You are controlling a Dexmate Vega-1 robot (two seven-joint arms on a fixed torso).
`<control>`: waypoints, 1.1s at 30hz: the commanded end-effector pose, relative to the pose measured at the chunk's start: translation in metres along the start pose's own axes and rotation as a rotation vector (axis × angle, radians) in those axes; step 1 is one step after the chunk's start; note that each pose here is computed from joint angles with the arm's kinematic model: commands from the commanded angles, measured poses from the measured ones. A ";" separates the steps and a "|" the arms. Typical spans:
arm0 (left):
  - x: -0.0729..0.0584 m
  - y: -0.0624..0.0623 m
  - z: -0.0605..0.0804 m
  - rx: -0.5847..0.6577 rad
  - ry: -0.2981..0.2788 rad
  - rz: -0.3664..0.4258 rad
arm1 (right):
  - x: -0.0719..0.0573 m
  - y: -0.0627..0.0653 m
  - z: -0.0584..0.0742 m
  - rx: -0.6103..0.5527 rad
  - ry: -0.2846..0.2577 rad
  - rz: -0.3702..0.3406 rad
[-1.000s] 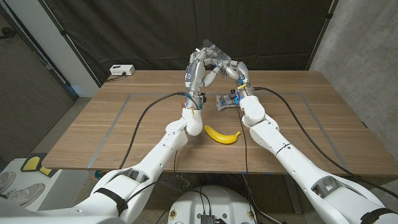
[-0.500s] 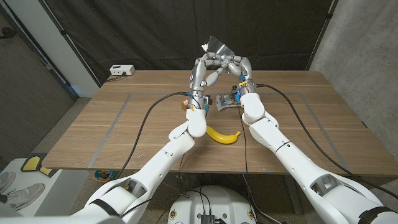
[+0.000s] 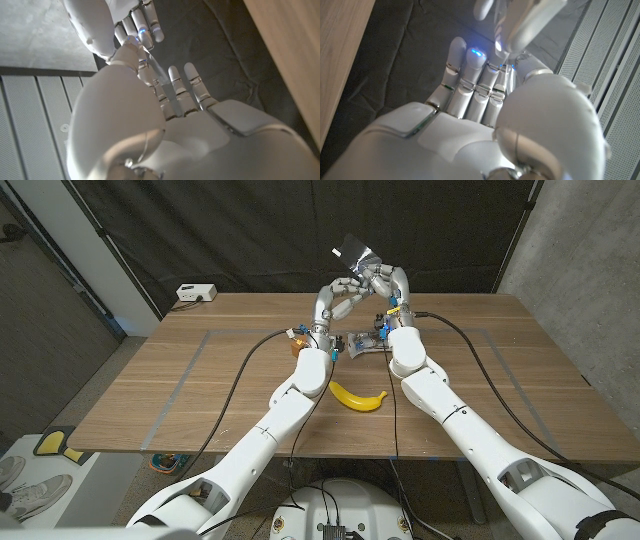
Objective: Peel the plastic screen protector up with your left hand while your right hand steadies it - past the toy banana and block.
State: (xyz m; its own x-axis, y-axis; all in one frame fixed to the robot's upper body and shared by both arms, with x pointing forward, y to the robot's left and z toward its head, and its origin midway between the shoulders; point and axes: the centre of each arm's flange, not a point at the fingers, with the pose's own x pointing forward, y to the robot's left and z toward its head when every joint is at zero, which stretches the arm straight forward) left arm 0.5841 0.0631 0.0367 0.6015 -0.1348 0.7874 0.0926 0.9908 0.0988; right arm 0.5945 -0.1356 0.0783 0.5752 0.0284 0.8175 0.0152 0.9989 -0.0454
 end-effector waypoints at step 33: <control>-0.016 0.014 -0.001 -0.303 0.074 -0.072 | -0.007 0.006 0.010 -0.009 -0.042 -0.029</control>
State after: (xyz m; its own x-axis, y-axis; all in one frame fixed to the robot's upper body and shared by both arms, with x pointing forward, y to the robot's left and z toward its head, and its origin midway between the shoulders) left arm 0.5831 0.0712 0.0295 0.6565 -0.1931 0.7292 0.3370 0.9399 -0.0545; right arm 0.5891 -0.1342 0.0794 0.5489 0.0057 0.8359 0.0295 0.9992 -0.0262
